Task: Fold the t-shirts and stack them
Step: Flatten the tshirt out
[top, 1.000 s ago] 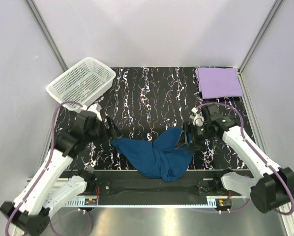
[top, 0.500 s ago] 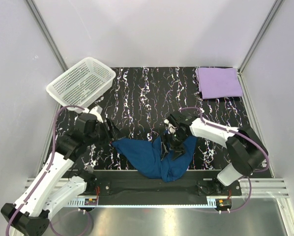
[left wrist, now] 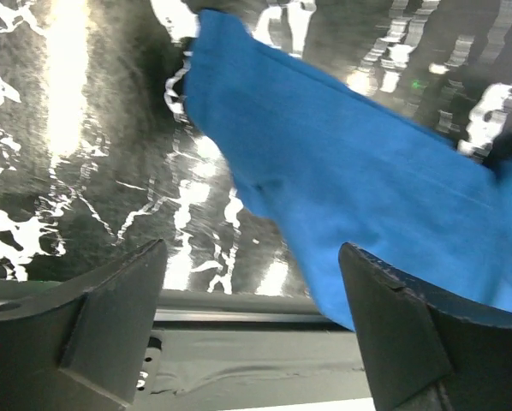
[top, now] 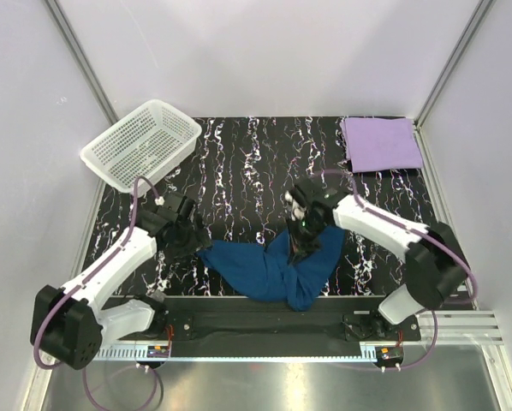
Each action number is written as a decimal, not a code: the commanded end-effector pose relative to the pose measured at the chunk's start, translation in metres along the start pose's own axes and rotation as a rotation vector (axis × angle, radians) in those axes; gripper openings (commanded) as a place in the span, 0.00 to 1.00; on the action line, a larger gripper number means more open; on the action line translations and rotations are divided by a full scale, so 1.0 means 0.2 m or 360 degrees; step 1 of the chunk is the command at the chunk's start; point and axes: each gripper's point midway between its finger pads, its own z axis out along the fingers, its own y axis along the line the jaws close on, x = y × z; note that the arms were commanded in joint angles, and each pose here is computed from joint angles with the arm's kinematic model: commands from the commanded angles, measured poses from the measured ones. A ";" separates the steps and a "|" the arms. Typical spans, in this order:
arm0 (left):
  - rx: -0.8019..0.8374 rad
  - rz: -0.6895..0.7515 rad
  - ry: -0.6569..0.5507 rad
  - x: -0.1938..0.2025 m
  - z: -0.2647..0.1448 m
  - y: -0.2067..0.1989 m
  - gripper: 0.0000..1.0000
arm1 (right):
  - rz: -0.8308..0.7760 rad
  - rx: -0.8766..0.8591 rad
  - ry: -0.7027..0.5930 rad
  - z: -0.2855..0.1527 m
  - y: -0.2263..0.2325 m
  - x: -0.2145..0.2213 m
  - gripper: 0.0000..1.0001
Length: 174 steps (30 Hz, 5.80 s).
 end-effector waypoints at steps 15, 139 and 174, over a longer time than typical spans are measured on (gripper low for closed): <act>0.1372 0.0875 -0.1260 -0.44 -1.36 -0.68 0.99 | -0.0877 -0.0572 -0.1064 -1.62 0.94 -0.04 0.00; 0.0717 0.0948 -0.0211 0.26 -0.21 -1.02 0.00 | 0.0292 -0.0072 -0.0679 -0.37 -0.27 -0.35 0.00; 0.0225 0.0599 -0.2714 -1.02 -2.71 -0.24 0.00 | -0.0775 -0.1170 -0.0616 -1.42 1.65 0.19 0.00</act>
